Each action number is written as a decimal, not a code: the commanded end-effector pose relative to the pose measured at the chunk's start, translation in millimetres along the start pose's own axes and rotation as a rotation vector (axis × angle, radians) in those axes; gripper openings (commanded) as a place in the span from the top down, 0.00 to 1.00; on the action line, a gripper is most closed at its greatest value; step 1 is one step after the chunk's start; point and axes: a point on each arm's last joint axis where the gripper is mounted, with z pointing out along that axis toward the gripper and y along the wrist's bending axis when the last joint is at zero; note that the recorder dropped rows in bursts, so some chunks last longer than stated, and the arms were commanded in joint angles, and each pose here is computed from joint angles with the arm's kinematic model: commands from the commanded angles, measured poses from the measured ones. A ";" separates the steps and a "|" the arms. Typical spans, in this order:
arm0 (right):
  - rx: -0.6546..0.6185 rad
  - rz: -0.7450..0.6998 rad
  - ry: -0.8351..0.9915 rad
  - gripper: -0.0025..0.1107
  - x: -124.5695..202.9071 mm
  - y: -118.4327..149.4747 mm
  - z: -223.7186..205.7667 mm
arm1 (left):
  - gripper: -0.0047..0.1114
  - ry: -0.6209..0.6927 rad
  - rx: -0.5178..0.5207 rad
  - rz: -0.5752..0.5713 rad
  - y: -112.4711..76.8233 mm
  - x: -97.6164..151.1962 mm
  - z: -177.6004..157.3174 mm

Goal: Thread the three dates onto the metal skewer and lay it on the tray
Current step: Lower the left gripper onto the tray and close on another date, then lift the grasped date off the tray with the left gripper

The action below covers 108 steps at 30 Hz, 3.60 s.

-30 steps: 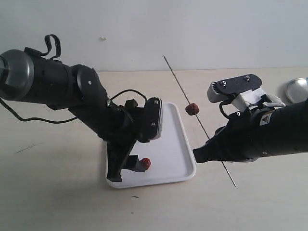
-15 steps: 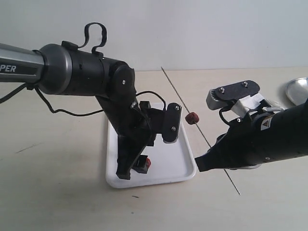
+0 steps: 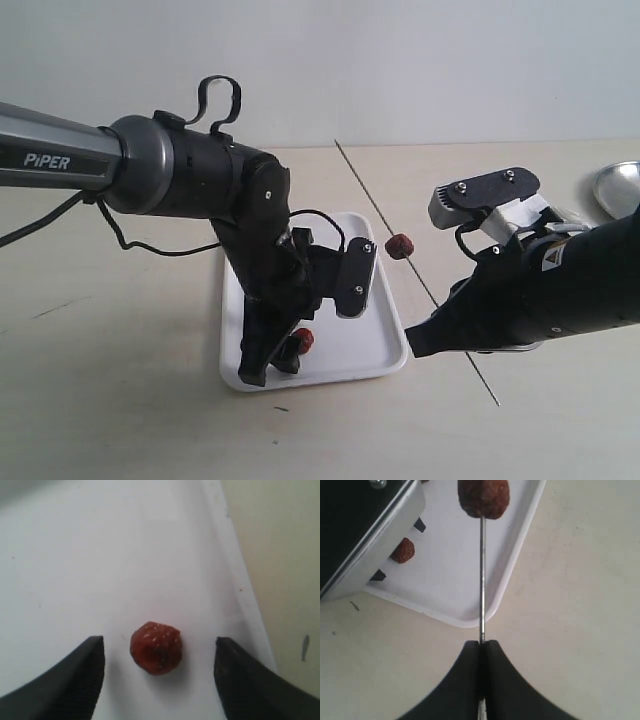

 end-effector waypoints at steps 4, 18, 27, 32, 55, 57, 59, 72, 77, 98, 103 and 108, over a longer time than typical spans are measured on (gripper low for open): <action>0.005 -0.003 -0.006 0.98 0.0 -1.4 -1.5 | 0.44 -0.010 -0.025 -0.003 2.9 -3.0 0.5; 0.005 -0.001 -0.006 0.98 0.0 -1.3 -1.5 | 0.55 -0.013 -0.034 -0.003 3.7 -3.3 0.6; 0.004 0.002 -0.007 0.98 0.0 -1.3 -1.5 | 0.63 -0.012 -0.030 -0.001 3.3 -3.1 0.7; 0.004 0.002 -0.007 0.98 0.0 -1.3 -1.5 | 0.65 -0.011 -0.028 -0.001 3.1 -3.1 0.7; 0.003 0.005 -0.007 0.98 -0.1 -1.2 -1.5 | 0.66 -0.009 -0.022 -0.001 2.5 -2.9 0.7; 0.003 0.005 -0.007 0.98 -0.1 -1.2 -1.5 | 0.66 -0.009 -0.022 -0.001 2.5 -2.9 0.7; 0.003 0.005 -0.005 0.98 0.1 -1.1 -1.5 | 0.66 -0.009 -0.022 -0.001 2.5 -2.9 0.7; 0.002 0.005 -0.001 0.98 0.4 -1.0 -1.5 | 0.66 -0.009 -0.021 -0.019 2.5 -2.8 0.7; 0.000 0.005 0.003 0.98 0.8 -0.9 -1.5 | 0.66 -0.009 -0.021 -0.028 2.5 -2.8 0.7; 0.004 -0.014 0.006 0.98 1.1 -1.2 -1.5 | 0.70 -0.070 -0.099 -0.118 10.2 0.7 -43.2; 0.021 -0.074 0.009 0.98 1.3 -2.9 -1.5 | 0.71 -0.181 -0.109 -0.233 17.5 17.0 -74.4; 0.055 -0.183 0.004 0.98 0.4 -5.9 -1.6 | 0.71 -0.341 -0.042 -0.340 23.6 46.0 -96.3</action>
